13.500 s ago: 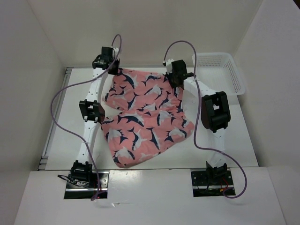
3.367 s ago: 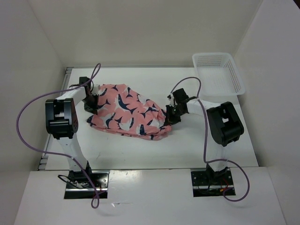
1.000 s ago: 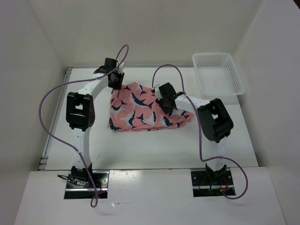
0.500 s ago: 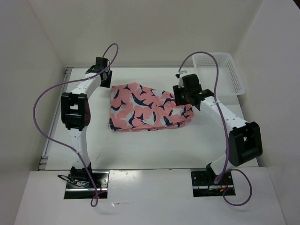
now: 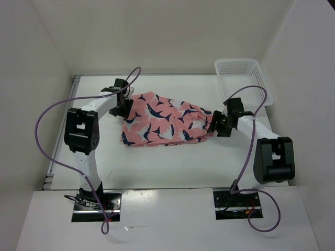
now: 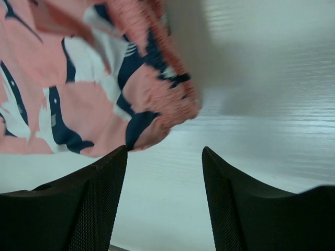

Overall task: Fold and stack the shorts
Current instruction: Fold the shorts

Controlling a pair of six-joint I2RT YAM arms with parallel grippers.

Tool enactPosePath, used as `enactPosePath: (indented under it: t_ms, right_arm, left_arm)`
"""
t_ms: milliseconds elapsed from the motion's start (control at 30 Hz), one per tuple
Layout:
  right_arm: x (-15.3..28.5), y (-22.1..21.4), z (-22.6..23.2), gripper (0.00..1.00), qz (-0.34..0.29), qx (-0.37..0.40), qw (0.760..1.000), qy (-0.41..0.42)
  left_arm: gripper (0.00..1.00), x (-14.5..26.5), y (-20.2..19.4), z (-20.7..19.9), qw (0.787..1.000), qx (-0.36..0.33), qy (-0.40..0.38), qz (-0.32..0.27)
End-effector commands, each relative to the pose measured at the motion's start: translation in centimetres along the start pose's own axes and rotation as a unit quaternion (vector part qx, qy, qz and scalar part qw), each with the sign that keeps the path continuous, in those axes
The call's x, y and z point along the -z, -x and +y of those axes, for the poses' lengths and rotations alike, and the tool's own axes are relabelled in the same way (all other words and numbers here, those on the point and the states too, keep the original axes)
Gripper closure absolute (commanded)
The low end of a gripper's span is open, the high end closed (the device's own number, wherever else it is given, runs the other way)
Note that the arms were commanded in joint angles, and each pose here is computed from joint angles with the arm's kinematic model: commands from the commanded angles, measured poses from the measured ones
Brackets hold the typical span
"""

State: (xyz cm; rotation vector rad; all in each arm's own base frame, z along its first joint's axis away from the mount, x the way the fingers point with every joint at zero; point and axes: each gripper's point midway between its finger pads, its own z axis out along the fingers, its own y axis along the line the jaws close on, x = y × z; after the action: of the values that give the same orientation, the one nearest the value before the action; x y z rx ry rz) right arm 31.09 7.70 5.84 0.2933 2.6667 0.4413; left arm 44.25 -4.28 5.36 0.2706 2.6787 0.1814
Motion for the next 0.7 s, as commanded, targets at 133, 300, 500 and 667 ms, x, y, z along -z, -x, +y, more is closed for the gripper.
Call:
enactPosePath:
  t_ms: [133,300,500,667]
  right_arm:
    - [-1.7,1.4,0.0,0.34,-0.002,-0.089,0.995,0.036]
    - [-3.1,0.9,-0.4,0.34,0.006,-0.101,0.994,0.033]
    - [-4.8,1.4,-2.2,0.34,0.0,-0.118,0.993,-0.012]
    - [-6.1,3.5,-3.5,0.41,-0.013,-0.118,0.991,-0.053]
  left_arm:
    - [0.37,-0.2,-5.3,-1.6,0.996,-0.006,-0.048,0.078]
    - [0.37,-0.4,-7.7,-2.0,0.993,-0.009,-0.056,0.106]
    - [0.37,-0.9,-8.5,-2.5,0.99,-0.01,-0.066,0.126]
    - [0.37,-1.3,-8.5,-2.5,0.989,-0.01,-0.067,0.132]
